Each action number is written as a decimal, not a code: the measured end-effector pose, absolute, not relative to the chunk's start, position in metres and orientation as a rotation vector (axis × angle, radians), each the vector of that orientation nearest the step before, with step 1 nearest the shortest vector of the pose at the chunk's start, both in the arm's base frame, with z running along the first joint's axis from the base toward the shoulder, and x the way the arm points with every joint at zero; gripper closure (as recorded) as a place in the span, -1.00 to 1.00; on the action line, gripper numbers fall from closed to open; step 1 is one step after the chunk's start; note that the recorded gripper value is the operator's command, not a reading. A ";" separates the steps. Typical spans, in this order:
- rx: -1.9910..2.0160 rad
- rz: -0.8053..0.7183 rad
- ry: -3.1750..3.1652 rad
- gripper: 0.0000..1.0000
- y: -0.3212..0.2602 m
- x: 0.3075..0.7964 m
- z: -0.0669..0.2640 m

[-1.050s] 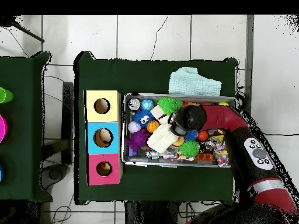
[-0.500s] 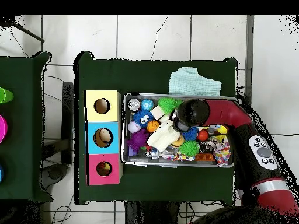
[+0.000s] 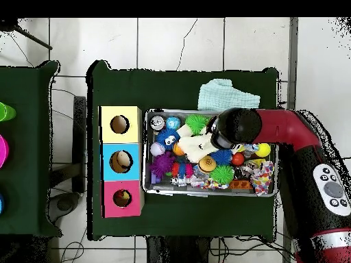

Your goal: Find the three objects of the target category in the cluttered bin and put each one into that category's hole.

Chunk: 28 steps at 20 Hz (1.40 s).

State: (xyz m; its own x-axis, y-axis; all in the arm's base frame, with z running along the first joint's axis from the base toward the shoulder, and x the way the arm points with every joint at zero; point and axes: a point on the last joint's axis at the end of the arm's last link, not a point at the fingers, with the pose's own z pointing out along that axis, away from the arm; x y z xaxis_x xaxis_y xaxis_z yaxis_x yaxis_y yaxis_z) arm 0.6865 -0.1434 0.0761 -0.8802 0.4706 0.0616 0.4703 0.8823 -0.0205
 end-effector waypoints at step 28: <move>-0.786 0.002 -2.951 1.00 -0.159 0.684 0.063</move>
